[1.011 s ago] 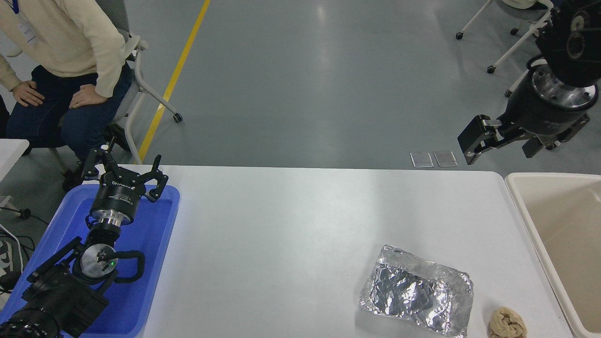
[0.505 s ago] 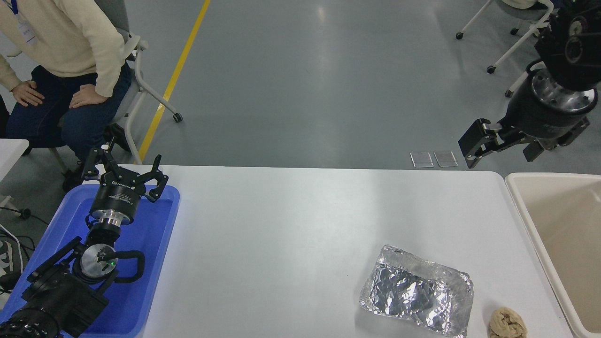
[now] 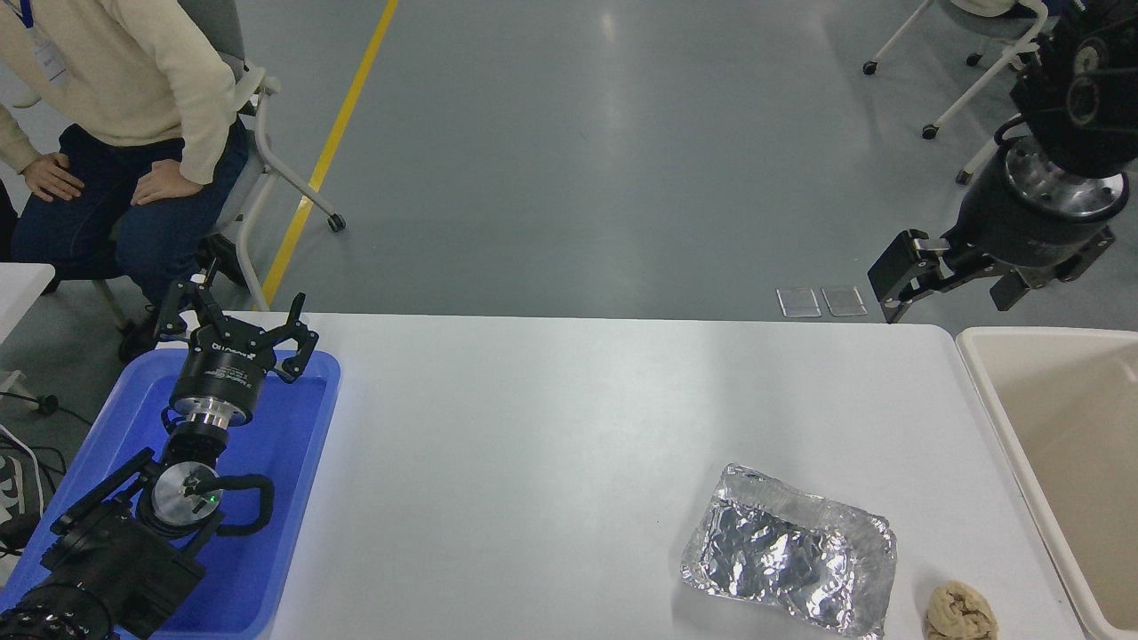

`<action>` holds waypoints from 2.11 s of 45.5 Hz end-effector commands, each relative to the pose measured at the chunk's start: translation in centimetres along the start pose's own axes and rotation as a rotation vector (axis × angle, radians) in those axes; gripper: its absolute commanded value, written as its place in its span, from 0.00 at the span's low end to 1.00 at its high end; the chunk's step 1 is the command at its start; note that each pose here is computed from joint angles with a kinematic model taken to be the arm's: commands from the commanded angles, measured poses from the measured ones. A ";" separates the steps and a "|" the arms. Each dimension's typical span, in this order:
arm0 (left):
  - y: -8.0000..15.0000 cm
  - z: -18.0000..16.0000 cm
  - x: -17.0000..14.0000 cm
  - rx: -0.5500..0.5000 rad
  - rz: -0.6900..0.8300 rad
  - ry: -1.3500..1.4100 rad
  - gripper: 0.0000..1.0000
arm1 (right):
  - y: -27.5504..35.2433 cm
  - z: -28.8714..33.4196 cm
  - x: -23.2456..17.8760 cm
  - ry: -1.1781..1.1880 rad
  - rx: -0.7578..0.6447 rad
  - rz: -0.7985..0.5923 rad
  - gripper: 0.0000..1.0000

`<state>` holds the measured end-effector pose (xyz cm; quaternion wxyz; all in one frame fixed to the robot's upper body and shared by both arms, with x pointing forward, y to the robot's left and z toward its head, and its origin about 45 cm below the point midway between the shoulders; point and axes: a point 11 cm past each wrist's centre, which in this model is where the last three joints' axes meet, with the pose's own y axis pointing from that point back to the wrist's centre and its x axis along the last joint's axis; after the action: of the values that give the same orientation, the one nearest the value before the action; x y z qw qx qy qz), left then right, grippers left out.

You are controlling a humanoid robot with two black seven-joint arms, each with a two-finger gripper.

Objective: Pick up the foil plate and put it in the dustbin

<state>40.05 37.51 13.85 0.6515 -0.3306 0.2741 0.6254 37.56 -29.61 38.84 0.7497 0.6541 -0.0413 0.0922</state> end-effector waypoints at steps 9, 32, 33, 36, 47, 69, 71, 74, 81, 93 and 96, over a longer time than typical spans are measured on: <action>0.0 0.0 0.0 -0.002 0.000 0.001 1.00 | -3.3 -1.0 -1.3 -0.009 0.039 -0.085 1.00; 0.0 0.0 0.0 -0.002 0.000 0.001 1.00 | -9.5 -0.6 -4.7 -0.080 0.117 -0.237 1.00; 0.0 0.0 0.0 -0.002 0.000 0.001 1.00 | -9.8 -0.5 -4.9 -0.086 0.123 -0.242 1.00; 0.0 0.0 0.0 -0.002 0.000 0.001 1.00 | -10.9 -0.3 -5.5 -0.113 0.140 -0.264 1.00; 0.0 0.0 0.0 -0.002 0.000 0.001 1.00 | -14.8 0.9 -7.3 -0.313 0.198 -0.314 1.00; 0.0 0.0 0.0 -0.002 0.003 0.000 1.00 | -23.8 1.2 -12.8 -0.362 0.209 -0.193 0.92; 0.0 0.0 0.0 -0.002 0.003 0.000 1.00 | -24.5 1.0 -13.5 -0.346 0.205 -0.194 0.92; 0.0 0.0 0.0 -0.002 0.003 0.000 1.00 | -25.0 1.0 -14.1 -0.338 0.202 -0.195 0.92; 0.0 0.0 0.0 -0.002 0.001 0.000 1.00 | -25.5 1.2 -15.0 -0.349 0.198 -0.213 0.92; 0.0 0.1 0.0 -0.003 0.001 0.001 1.00 | -27.1 1.0 -16.8 -0.367 0.197 -0.216 0.91; 0.0 0.1 0.0 -0.003 0.001 0.001 1.00 | -27.9 0.9 -17.4 -0.377 0.195 -0.188 0.91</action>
<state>40.06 37.55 13.85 0.6505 -0.3309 0.2740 0.6264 27.31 -35.35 10.74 0.6685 0.7306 -0.0933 -0.1028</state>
